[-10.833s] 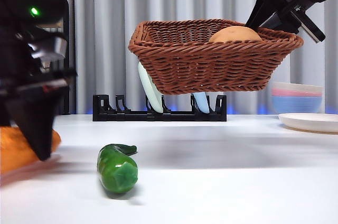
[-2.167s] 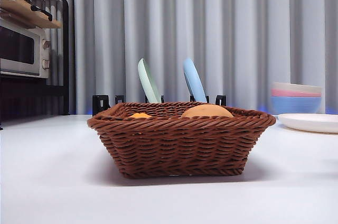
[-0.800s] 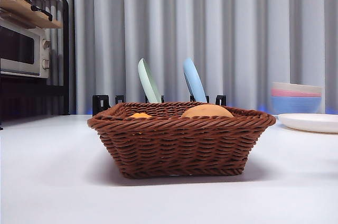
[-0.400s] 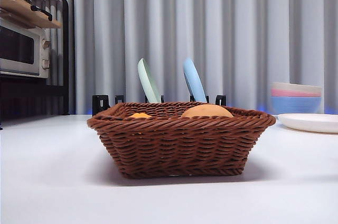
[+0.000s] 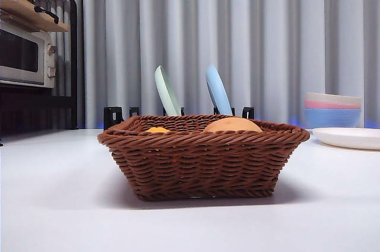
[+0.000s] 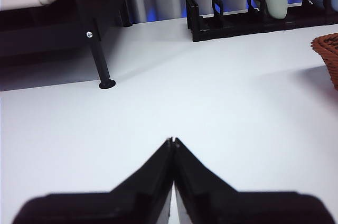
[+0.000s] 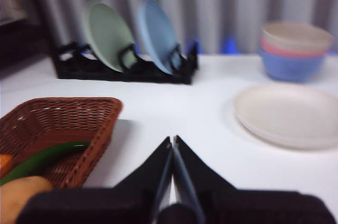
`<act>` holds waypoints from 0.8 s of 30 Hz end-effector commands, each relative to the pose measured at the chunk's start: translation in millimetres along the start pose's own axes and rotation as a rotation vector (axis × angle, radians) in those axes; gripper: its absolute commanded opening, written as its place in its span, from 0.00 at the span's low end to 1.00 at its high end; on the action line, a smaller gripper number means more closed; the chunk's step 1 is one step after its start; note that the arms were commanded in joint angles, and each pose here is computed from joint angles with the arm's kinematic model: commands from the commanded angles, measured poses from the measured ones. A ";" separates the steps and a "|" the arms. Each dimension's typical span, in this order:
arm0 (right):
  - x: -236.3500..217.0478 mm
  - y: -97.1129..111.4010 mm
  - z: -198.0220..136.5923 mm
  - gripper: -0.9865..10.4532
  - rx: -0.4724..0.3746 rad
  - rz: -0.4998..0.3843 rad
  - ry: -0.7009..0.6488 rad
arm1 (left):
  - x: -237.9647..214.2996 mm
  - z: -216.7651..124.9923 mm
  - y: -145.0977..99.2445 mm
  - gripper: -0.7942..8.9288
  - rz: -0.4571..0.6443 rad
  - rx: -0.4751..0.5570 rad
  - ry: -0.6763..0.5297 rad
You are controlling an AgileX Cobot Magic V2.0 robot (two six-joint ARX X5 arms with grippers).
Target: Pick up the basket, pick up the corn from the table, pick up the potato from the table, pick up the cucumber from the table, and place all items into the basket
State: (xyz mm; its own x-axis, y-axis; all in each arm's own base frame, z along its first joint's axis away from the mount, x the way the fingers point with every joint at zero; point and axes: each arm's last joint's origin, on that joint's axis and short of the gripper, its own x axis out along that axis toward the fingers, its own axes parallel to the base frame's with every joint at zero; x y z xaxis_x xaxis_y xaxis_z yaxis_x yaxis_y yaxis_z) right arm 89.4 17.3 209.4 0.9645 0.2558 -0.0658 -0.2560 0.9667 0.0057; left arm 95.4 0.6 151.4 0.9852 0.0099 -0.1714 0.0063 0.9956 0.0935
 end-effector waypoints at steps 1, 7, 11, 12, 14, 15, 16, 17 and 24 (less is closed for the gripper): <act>4.9 -2.6 -21.7 0.09 -0.039 -0.006 0.005 | 1.3 -4.5 -0.4 0.08 -0.006 0.004 0.012; 9.2 -3.6 -55.8 0.09 -0.021 -0.009 0.055 | 1.3 -4.5 -0.4 0.08 -0.006 0.004 0.011; 8.6 -3.5 -59.3 0.09 -0.012 -0.009 0.091 | 1.3 -4.3 -0.4 0.08 -0.006 0.004 0.010; 8.6 -3.5 -59.5 0.09 -0.012 -0.009 0.094 | 1.3 -4.3 -0.4 0.08 -0.006 0.004 0.010; 8.5 -3.5 -60.6 0.09 0.005 -0.010 0.104 | 1.3 -4.3 -0.4 0.08 -0.006 0.004 0.010; 8.5 -3.5 -60.5 0.09 0.021 -0.010 0.103 | 1.3 -4.3 -0.4 0.08 -0.006 0.004 0.010; 8.5 -3.5 -60.5 0.09 0.049 -0.012 0.103 | 1.3 -4.3 -0.4 0.08 -0.006 0.004 0.010; 8.5 -3.5 -60.2 0.09 0.080 -0.013 0.100 | 1.3 -4.3 -0.4 0.08 -0.006 0.004 0.010; 8.8 -3.5 -60.6 0.09 0.087 -0.015 0.106 | 1.3 -4.3 -0.4 0.08 -0.006 0.004 0.010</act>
State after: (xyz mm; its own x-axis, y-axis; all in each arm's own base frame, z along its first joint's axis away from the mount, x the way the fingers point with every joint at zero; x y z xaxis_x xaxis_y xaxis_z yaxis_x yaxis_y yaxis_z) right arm 94.6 15.4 153.1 0.9585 0.2433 -0.1484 -0.2347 0.9693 0.0732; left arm 95.5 0.5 151.3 0.9851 0.0091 -0.1718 0.0071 0.9956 0.0934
